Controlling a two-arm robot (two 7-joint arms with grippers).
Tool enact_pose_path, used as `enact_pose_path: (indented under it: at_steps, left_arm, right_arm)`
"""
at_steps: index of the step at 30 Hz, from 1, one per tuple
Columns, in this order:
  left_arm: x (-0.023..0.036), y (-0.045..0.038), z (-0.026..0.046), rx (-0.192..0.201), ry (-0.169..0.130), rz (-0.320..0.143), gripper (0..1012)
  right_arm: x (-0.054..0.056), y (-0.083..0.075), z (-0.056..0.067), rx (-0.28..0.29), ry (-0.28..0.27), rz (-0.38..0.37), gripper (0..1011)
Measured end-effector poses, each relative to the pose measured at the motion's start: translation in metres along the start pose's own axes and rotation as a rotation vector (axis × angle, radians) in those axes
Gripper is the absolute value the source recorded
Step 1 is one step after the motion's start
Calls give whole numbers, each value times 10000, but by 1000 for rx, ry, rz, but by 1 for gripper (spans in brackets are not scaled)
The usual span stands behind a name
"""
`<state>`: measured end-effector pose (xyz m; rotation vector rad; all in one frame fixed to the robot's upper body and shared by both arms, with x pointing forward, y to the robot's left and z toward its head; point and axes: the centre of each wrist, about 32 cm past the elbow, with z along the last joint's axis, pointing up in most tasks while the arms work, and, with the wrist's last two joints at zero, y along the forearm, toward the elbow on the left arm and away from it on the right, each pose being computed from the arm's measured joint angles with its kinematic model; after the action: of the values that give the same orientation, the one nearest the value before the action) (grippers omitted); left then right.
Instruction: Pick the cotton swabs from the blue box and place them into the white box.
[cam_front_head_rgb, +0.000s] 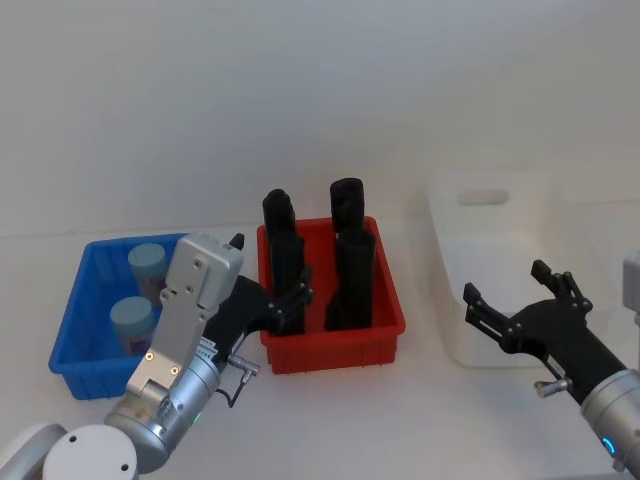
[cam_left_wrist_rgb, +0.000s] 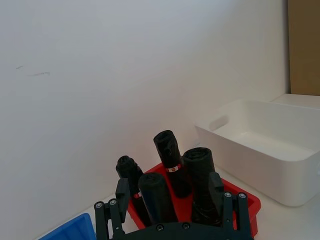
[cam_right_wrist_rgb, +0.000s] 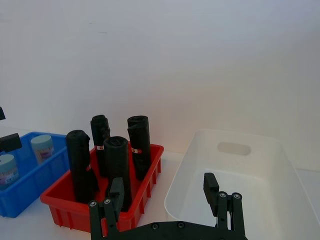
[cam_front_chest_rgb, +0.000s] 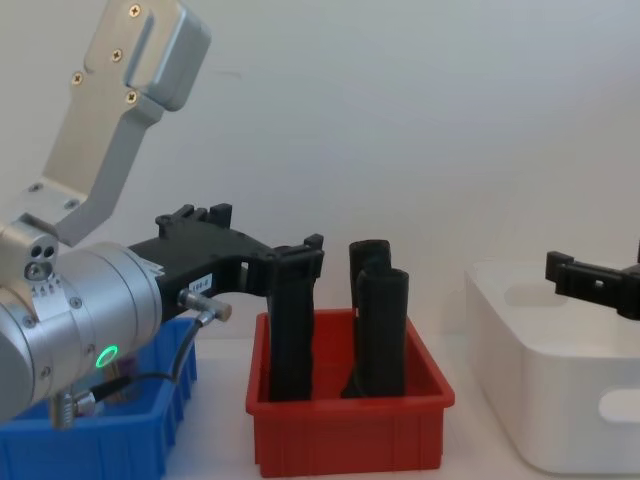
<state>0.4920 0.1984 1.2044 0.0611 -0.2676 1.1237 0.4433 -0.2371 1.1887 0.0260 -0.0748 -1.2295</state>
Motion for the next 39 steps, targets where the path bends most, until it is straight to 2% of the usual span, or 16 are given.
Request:
enact_pose_path:
  at_steps: [39]
  left_arm:
    - [0,0,0,0,0,0,1004]
  right_arm:
    - [0,0,0,0,0,0,1002]
